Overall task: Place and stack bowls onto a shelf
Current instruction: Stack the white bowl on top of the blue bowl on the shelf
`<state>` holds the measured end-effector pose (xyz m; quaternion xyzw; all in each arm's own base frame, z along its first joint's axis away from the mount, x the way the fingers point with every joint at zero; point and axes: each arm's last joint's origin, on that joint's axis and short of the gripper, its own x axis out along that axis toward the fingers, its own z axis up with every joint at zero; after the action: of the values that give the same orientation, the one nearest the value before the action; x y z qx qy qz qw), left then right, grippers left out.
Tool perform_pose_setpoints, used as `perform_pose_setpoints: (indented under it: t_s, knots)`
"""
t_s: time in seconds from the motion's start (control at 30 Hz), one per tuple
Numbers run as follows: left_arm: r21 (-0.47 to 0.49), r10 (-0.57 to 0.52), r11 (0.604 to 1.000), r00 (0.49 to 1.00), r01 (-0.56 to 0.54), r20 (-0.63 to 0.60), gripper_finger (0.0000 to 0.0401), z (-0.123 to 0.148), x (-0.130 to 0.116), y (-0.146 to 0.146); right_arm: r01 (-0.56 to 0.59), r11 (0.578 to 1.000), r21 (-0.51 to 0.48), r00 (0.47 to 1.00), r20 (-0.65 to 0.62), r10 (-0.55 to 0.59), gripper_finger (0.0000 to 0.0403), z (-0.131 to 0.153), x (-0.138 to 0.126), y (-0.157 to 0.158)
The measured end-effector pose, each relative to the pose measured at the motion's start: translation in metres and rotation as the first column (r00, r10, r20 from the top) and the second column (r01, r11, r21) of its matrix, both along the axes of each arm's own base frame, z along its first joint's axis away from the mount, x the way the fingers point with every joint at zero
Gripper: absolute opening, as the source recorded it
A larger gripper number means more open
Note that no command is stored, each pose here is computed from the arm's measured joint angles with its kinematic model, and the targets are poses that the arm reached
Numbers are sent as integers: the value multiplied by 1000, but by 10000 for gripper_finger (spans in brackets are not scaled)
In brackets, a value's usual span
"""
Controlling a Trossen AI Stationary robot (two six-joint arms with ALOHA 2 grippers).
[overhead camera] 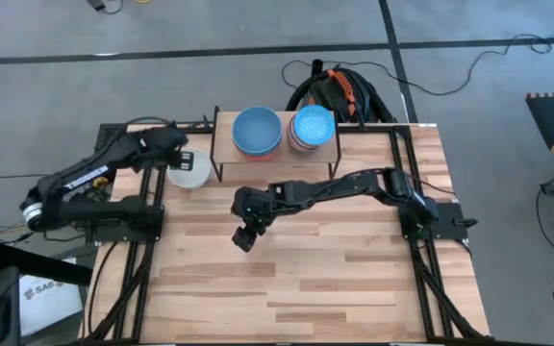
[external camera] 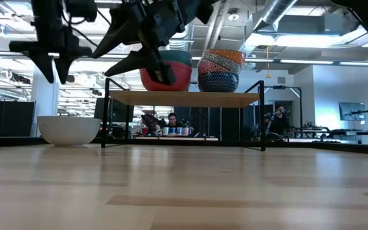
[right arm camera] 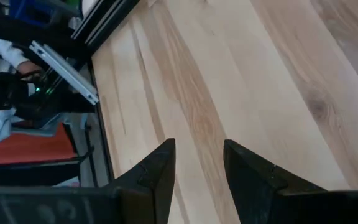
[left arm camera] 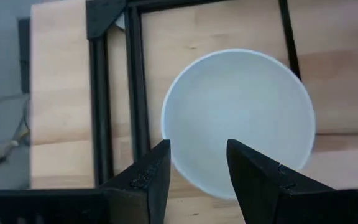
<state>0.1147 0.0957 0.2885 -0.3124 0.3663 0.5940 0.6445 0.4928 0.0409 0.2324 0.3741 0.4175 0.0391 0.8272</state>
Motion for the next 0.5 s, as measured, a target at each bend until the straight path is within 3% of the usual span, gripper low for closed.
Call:
perform_pose_setpoints:
  t_s: [0.23, 0.37, 0.5]
  knots:
    - [-131, 146, 980, 989, -148, -20, 141, -20, 9, 31, -57, 998, 23, 998, 17, 56, 162, 0, 0, -16]
    - [-154, 258, 951, 963, -266, -73, 141, -35, 17, 44, -70, 996, 50, 997, 17, 69, 162, 0, 0, -29]
    - [-193, 279, 932, 948, -306, -154, 141, -52, 21, 58, -78, 995, 61, 997, 12, 78, 162, 0, -1, -38]
